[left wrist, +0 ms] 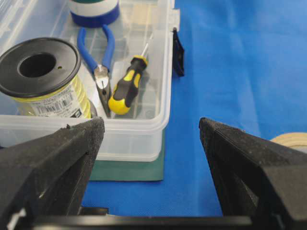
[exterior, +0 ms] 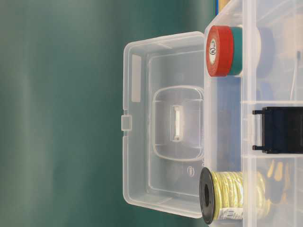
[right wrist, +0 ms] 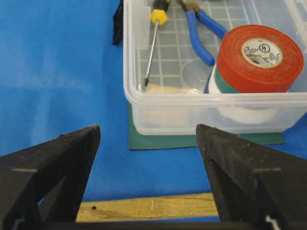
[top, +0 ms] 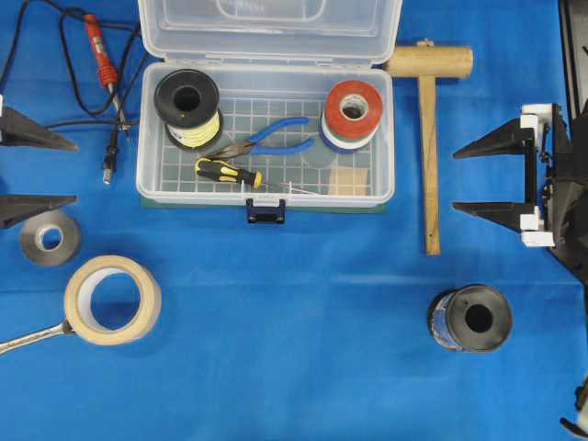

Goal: Open the tool box with both arms.

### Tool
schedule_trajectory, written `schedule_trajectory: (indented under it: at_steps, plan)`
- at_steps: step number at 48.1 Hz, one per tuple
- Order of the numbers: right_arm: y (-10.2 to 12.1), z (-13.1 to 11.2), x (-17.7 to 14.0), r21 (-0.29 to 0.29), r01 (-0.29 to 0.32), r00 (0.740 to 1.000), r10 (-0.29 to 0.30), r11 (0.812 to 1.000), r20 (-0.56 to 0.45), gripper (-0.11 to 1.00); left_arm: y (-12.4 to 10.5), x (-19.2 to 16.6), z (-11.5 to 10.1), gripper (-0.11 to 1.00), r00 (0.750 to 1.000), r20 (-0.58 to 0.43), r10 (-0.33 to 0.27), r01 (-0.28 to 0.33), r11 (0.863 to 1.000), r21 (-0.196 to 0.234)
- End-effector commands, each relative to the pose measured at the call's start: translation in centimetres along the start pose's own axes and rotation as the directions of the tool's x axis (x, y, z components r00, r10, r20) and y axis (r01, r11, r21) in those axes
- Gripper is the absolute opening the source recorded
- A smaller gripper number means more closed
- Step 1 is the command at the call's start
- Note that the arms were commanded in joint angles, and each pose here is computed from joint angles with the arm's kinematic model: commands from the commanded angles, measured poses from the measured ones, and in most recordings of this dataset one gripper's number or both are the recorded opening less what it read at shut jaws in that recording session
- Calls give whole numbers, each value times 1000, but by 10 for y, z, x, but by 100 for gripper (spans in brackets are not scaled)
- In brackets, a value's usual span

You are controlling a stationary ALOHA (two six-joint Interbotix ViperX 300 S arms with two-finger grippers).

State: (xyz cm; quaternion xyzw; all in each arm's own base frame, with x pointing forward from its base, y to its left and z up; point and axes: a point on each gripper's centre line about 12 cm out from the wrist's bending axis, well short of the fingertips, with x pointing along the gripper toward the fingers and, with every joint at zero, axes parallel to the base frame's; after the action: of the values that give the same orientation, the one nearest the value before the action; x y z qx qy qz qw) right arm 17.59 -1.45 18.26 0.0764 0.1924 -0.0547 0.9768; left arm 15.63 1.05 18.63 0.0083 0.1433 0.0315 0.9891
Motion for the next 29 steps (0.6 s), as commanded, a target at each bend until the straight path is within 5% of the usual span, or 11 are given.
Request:
schedule_trajectory:
  at_steps: [1, 29]
  plan:
    - [1, 5, 1, -2, -3, 1000, 3, 1000, 14, 81, 0, 1, 4, 77, 1000, 5, -1, 1, 1000, -1]
    - [1, 3, 1, -1, -2, 1000, 2, 1000, 7, 81, 0, 1, 3, 77, 1000, 2, -1, 1, 1000, -3]
